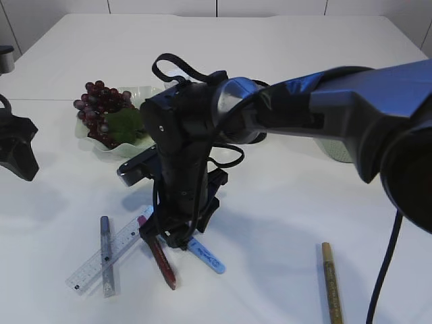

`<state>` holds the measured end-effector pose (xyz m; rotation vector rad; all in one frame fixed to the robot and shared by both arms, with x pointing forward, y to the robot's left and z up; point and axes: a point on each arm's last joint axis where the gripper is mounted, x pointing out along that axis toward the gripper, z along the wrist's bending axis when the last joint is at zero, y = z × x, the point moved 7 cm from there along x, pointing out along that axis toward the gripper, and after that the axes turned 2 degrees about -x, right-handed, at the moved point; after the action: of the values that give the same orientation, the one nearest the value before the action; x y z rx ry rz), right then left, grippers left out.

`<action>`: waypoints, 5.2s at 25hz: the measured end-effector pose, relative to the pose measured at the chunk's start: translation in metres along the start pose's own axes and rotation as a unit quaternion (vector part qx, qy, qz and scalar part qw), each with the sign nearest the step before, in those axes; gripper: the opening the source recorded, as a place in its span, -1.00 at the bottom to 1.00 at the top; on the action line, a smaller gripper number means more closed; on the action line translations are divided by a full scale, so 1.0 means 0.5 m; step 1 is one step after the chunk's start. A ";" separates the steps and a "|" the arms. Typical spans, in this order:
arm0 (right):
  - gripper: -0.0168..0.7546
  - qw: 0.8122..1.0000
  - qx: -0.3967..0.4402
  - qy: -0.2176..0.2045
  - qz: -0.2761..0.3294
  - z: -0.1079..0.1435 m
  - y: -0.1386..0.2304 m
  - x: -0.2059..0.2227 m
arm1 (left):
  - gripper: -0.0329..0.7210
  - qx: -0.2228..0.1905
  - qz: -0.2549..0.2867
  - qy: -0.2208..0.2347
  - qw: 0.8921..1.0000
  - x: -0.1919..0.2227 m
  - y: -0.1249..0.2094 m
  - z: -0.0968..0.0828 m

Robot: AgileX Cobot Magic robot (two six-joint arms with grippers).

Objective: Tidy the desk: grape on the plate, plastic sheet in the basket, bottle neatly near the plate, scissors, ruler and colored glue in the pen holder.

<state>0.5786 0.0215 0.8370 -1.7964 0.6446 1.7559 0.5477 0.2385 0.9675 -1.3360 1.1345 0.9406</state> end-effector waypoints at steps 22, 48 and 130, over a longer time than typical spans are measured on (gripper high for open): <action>-0.43 1.000 0.009 -0.003 0.010 0.002 0.001 0.019 | 0.33 0.001 -0.002 -0.001 1.000 0.000 -0.002 0.000; -0.44 1.000 0.006 -0.006 -0.015 -0.014 0.100 -0.189 | 0.30 0.002 -0.004 -0.001 1.000 0.000 -0.002 0.000; 0.15 0.915 0.167 -0.018 -0.367 -0.374 0.093 -0.527 | 0.24 -0.008 0.003 0.018 1.000 0.000 0.002 -0.011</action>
<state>0.6763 -0.1477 1.0985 -1.4853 0.1811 1.0855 0.5464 0.2329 0.9679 -1.3672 1.1609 0.9346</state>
